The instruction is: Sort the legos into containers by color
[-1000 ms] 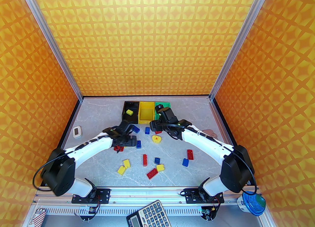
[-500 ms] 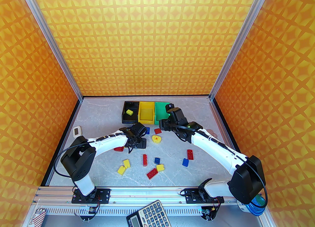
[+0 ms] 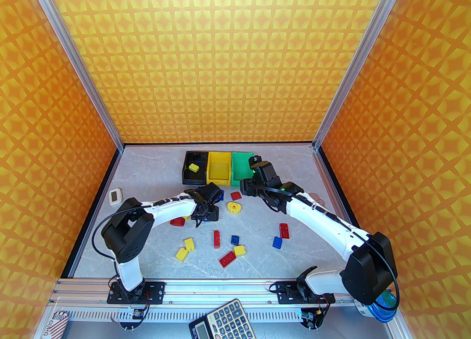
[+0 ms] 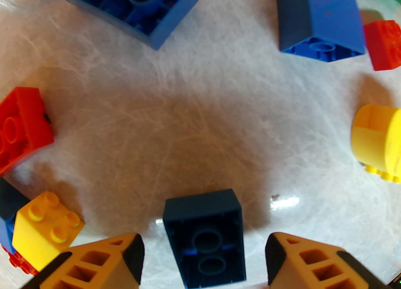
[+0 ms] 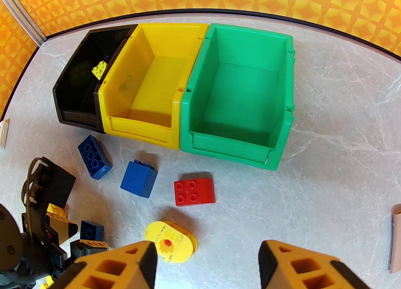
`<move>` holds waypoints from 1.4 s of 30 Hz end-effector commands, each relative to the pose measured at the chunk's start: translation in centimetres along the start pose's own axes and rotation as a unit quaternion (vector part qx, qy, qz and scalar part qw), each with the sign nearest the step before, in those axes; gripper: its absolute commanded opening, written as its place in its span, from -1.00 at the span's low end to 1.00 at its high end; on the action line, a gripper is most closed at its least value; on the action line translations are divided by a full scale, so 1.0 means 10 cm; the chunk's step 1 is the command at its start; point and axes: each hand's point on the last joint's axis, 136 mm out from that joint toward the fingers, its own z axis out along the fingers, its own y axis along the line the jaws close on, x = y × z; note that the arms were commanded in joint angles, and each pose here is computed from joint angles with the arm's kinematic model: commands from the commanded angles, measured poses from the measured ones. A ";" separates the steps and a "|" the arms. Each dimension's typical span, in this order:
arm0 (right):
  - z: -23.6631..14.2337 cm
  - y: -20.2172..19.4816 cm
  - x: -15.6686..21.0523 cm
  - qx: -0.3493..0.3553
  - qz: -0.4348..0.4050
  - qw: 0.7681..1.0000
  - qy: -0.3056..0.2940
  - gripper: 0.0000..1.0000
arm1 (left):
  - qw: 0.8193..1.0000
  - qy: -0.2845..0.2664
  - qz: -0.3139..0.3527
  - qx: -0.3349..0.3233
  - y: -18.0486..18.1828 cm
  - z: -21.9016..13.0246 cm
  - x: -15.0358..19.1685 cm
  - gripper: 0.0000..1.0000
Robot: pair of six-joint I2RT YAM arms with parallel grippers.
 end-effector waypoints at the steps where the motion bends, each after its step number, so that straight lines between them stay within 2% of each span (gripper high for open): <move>1: -0.08 -0.09 0.00 0.016 0.001 1.000 -0.006 0.14 | 1.000 0.001 0.009 0.010 -0.09 0.01 -0.06 0.21; 8: -0.12 -0.14 0.01 0.026 -0.001 1.000 -0.009 0.11 | 1.000 0.005 0.017 0.007 -0.11 0.03 -0.08 -0.20; 14: -0.18 -0.20 0.01 0.033 -0.001 0.999 -0.014 0.09 | 1.000 -0.004 0.027 0.009 -0.15 -0.05 -0.17 -0.42; 20: -0.30 -0.28 0.03 0.046 -0.001 0.999 -0.024 0.08 | 0.999 -0.031 0.042 0.010 -0.17 -0.29 -0.44 -0.45; 30: -0.51 -0.42 0.14 0.060 0.004 0.998 -0.035 0.09 | 0.991 -0.112 0.066 0.022 -0.29 -0.74 -1.28 -0.43; 36: -0.56 -0.41 0.26 0.047 0.012 0.998 -0.031 0.09 | 0.984 -0.168 0.057 0.031 -0.27 -0.78 -1.90 -0.40; 42: -0.57 -0.43 0.37 0.043 0.019 0.999 -0.020 0.06 | 0.977 -0.200 0.058 0.041 -0.29 -0.65 -2.38 -0.40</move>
